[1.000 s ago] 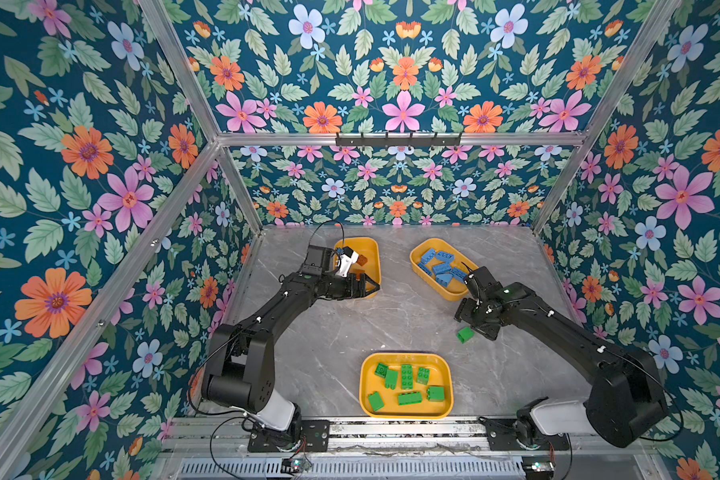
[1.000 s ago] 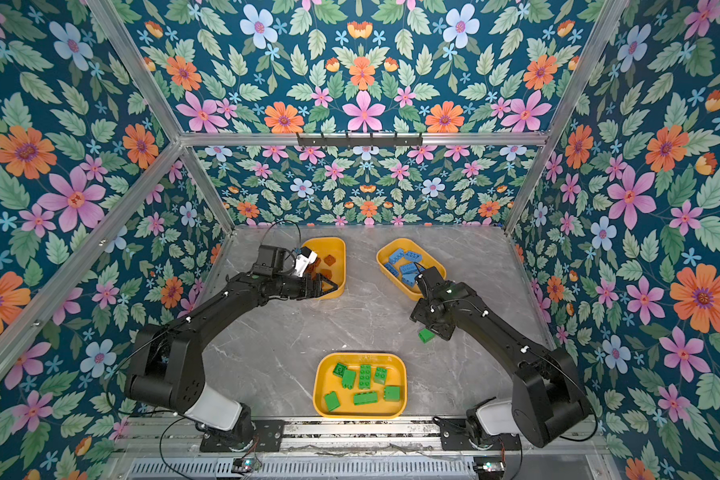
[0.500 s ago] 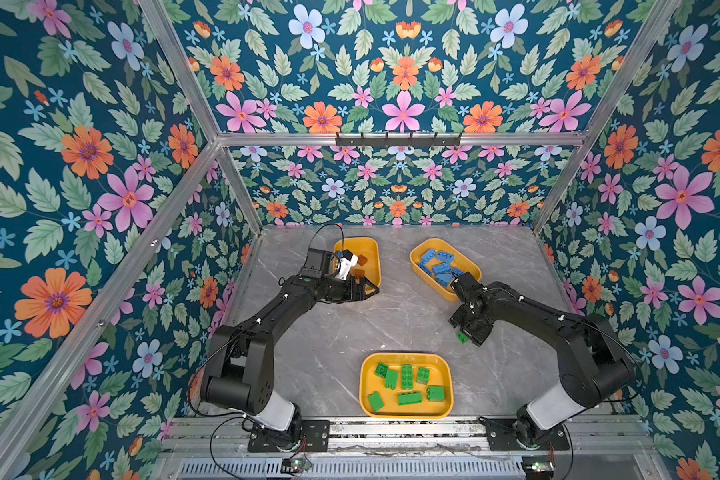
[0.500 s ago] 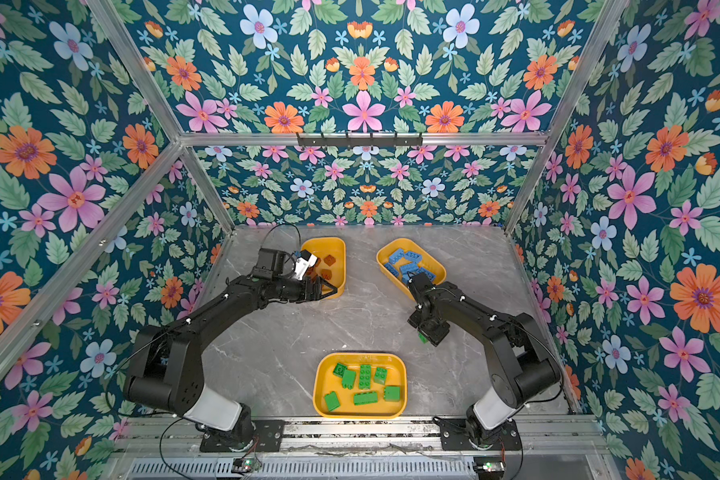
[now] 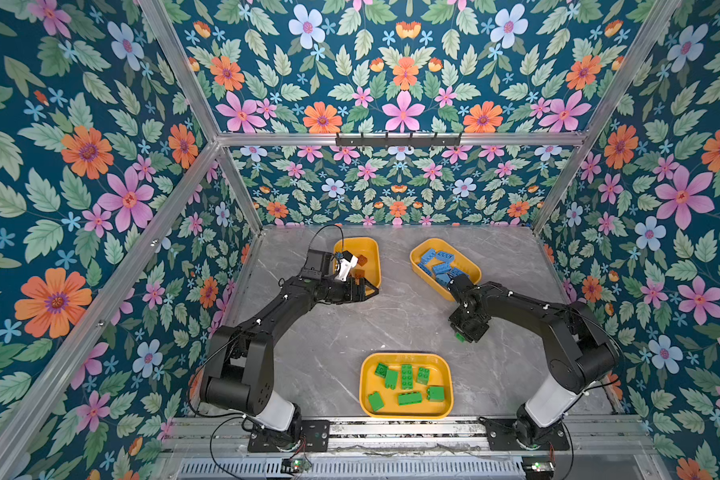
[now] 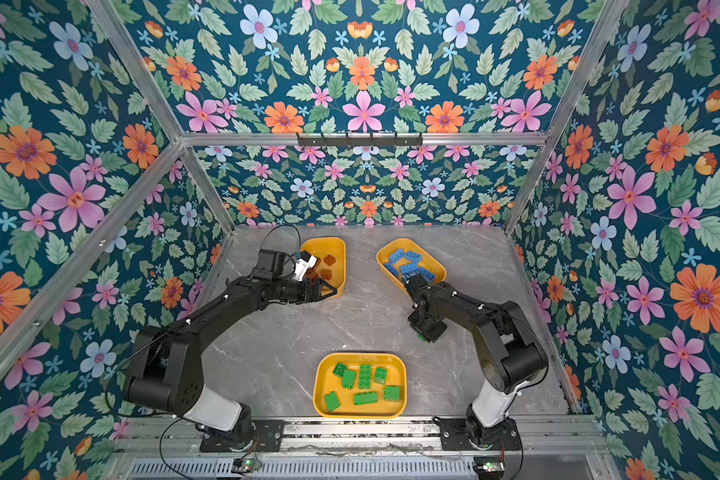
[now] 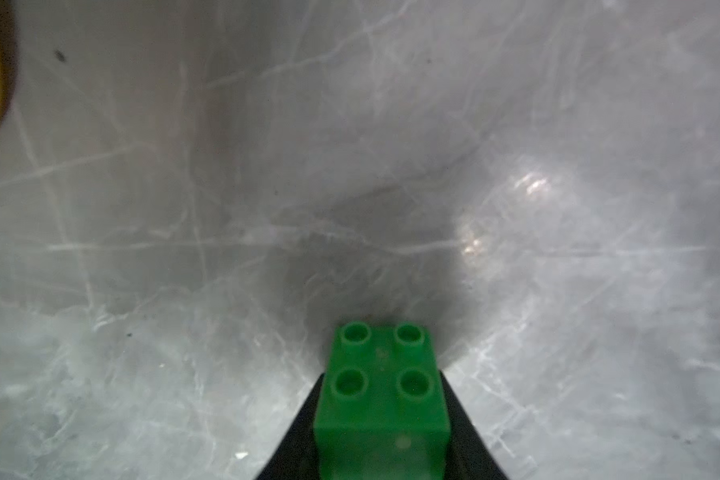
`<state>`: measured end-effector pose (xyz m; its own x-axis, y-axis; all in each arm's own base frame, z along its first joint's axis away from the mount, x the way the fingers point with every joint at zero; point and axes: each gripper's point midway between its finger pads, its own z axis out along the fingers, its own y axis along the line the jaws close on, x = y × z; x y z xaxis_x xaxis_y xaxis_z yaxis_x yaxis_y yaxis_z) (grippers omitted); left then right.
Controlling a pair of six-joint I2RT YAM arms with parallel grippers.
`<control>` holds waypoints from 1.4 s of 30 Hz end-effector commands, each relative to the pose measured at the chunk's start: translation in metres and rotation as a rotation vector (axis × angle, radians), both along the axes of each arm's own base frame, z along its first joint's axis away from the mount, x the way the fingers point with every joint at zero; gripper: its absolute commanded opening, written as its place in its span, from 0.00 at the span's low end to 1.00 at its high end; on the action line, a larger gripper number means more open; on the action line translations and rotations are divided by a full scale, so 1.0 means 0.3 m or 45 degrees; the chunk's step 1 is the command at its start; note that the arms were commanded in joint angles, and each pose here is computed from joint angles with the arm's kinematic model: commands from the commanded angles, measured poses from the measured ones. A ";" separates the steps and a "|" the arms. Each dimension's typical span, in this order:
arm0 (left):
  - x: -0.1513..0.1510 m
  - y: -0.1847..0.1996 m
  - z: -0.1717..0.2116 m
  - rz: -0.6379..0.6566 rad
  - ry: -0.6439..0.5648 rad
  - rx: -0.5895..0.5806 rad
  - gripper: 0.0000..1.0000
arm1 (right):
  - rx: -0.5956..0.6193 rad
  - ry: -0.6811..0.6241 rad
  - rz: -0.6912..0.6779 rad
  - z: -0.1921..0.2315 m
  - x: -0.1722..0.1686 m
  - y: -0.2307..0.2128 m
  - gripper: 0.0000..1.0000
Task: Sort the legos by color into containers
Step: 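Reach the right gripper to the last green brick and grasp it, then carry the last green brick into the green-brick bin and open the right gripper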
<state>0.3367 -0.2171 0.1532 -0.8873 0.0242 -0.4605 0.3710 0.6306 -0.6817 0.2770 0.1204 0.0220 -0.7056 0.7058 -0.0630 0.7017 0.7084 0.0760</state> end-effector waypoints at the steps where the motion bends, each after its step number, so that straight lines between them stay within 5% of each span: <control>1: 0.007 0.002 0.016 -0.009 -0.037 0.002 0.92 | -0.007 -0.014 0.041 0.021 -0.003 -0.004 0.31; 12: 0.027 0.000 0.035 -0.008 -0.045 0.007 0.92 | 0.025 -0.210 0.597 0.283 -0.024 0.139 0.27; 23: 0.022 0.011 0.046 0.004 -0.049 0.023 0.92 | 0.055 -0.267 1.368 0.358 -0.263 0.398 0.27; 31: -0.001 0.022 0.040 0.012 -0.044 0.027 0.92 | 0.082 -0.149 1.520 0.268 -0.404 0.433 0.27; 42: -0.023 0.026 0.009 -0.004 -0.018 0.035 0.92 | -0.025 -0.032 1.396 0.214 -0.436 0.349 0.27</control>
